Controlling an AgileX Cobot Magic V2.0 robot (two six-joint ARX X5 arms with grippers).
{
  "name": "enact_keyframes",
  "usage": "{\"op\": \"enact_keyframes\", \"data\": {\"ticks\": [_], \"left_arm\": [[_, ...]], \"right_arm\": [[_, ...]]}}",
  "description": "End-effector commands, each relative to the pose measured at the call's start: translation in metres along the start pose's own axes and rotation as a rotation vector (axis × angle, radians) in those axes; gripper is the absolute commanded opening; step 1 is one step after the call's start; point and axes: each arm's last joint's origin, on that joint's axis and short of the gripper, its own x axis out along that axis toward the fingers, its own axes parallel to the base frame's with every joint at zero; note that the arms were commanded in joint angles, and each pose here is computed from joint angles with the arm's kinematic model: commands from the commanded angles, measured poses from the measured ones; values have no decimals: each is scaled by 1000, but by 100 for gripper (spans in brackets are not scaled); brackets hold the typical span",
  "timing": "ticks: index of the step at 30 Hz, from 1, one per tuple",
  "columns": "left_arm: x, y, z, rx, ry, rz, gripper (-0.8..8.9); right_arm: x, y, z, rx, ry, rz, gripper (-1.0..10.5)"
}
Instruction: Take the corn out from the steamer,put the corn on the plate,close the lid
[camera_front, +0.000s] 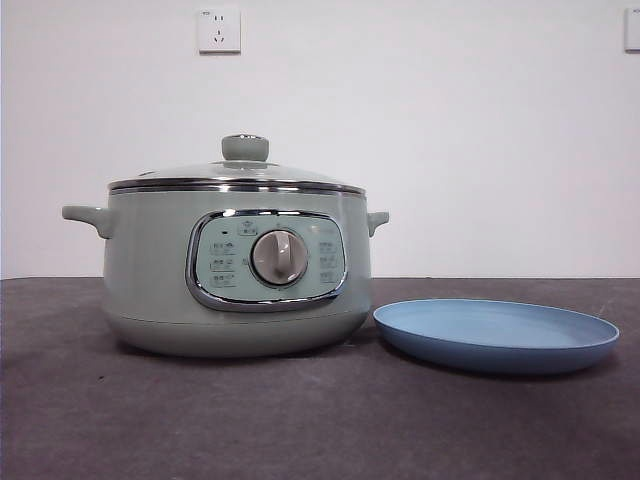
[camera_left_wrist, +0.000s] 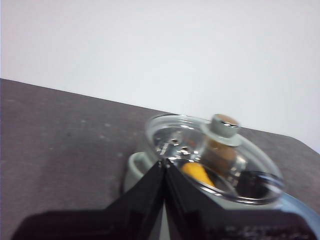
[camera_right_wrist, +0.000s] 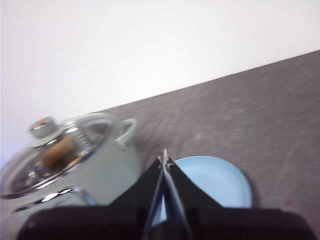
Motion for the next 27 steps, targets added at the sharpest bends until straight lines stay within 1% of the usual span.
{"op": "enact_keyframes", "data": {"ticks": [1,4,7,14,18,23,27], "left_arm": [[-2,-7,15,-11,24,-50,-7],[-2,-15,33,-9,76,-103,-7],[1,-22,50,14,143,-144,-7],[11,-32,78,43,334,-242,-7],[18,-35,88,47,424,-293,-7],[23,-37,95,47,511,-316,-8],[26,-37,97,48,531,-314,-3]], "right_arm": [[3,7,18,11,48,46,-11],[11,14,38,-17,134,111,-11],[19,22,59,-39,238,192,-11],[42,36,100,-100,485,331,-11],[52,41,114,-129,599,381,-11],[58,46,117,-140,718,412,-11],[59,48,115,-146,741,424,4]]}}
